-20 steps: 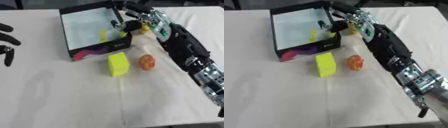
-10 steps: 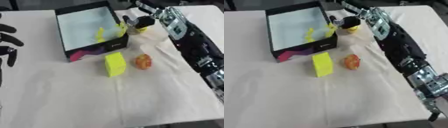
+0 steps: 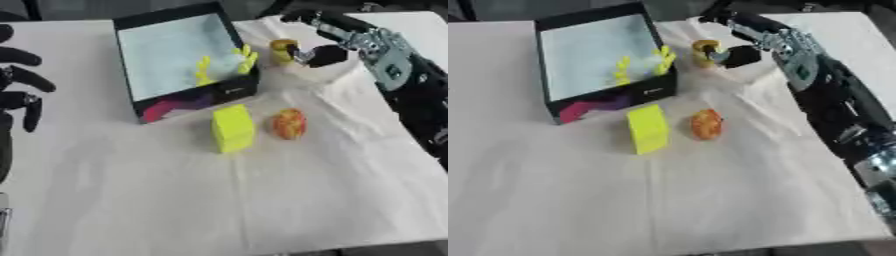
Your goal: Pick up objects on the table and place them in the box.
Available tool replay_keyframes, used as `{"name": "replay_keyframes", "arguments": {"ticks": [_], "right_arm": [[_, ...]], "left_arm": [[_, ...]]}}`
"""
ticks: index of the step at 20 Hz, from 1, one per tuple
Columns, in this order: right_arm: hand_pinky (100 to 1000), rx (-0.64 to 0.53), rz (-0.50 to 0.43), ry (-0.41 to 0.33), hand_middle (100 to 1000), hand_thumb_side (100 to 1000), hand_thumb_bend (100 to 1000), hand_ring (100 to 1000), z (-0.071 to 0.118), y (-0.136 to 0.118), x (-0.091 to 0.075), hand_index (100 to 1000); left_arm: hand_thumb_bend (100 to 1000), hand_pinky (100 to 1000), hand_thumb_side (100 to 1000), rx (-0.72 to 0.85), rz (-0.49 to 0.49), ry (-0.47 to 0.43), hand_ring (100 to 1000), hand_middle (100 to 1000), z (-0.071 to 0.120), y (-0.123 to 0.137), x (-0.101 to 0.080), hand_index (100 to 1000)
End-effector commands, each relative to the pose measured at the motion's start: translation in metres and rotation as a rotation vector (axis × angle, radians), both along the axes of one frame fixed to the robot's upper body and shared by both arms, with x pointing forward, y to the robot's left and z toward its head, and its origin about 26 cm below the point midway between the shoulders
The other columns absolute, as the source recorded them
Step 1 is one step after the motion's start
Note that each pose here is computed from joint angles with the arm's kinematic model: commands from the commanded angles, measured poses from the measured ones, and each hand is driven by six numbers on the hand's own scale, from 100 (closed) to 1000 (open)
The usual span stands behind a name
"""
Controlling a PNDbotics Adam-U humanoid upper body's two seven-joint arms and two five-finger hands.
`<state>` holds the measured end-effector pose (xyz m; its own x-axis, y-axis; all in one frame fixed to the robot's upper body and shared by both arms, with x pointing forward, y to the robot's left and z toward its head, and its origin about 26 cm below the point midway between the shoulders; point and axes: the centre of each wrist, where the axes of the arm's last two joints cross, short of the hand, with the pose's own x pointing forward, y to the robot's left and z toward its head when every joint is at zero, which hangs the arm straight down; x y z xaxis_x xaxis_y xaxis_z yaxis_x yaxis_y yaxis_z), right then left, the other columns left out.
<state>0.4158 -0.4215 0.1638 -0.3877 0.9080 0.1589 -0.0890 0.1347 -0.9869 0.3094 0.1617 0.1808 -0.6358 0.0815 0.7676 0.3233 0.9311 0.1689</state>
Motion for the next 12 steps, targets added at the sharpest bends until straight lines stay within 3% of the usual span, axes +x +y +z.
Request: {"name": "replay_keyframes", "arguments": {"ticks": [1, 7, 12], "right_arm": [[964, -0.062, -0.039, -0.018, 939, 631, 100, 966, 0.008, -0.012, 0.0, 976], [956, -0.117, -0.016, 0.035, 904, 715, 100, 955, -0.002, -0.007, 0.004, 961], [956, -0.129, 0.021, 0.056, 902, 713, 100, 952, -0.001, -0.002, 0.006, 960]], "left_arm": [[100, 100, 807, 0.007, 0.008, -0.027, 471, 563, 0.006, 0.003, -0.001, 821], [100, 100, 807, 0.005, 0.006, -0.029, 472, 563, 0.007, 0.003, -0.001, 822], [100, 100, 807, 0.003, 0.006, -0.029, 472, 563, 0.007, 0.003, -0.001, 822]]}}
